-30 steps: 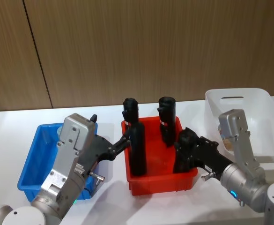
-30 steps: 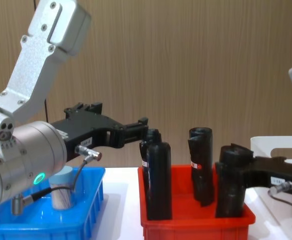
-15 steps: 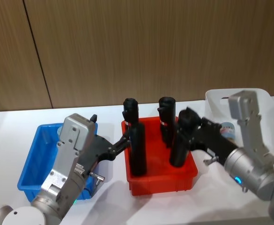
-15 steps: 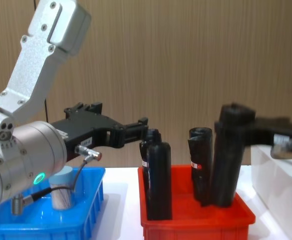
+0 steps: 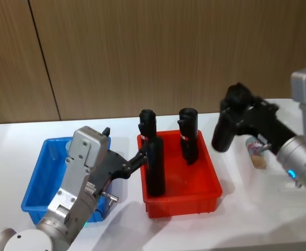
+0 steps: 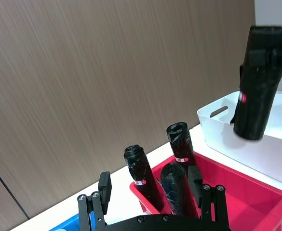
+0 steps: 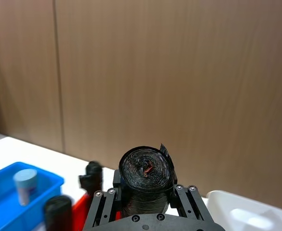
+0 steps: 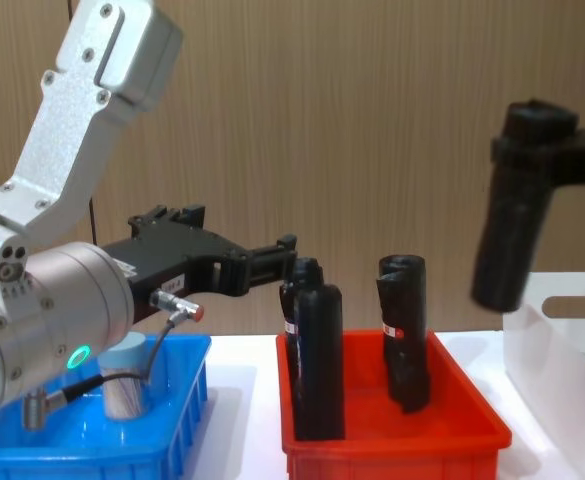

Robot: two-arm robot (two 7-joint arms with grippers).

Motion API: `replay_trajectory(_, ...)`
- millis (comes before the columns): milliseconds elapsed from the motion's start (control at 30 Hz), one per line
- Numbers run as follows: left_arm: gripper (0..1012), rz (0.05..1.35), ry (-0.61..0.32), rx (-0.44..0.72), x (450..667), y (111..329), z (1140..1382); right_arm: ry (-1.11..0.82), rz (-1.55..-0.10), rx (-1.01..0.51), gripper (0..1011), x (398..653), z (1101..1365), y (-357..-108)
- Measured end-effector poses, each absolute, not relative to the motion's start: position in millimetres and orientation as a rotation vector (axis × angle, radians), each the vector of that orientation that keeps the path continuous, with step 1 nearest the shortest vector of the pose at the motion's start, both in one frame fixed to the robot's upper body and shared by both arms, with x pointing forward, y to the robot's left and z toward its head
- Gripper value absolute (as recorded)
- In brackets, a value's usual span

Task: Pick the cotton swabs from the blue box and place them into the white box.

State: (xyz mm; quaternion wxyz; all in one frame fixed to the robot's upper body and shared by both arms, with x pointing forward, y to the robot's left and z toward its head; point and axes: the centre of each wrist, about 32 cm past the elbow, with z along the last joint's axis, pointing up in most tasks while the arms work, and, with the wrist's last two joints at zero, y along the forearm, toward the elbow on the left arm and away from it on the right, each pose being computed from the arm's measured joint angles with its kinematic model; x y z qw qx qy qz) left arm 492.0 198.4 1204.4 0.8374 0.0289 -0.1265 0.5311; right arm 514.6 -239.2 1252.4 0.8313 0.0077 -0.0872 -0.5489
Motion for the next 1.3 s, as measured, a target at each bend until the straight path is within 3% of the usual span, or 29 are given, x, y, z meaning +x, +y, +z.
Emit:
replay_trajectory(567,1004,1.124,-0.268,0.061,492,198,1204,-0.256,-1.325,-0.042,499,534,1261,-277)
replay_trajectory(1300,1004,1.124,-0.268,0.061,492,198,1204,-0.166,-1.45,-0.164,499,568,1209,-305)
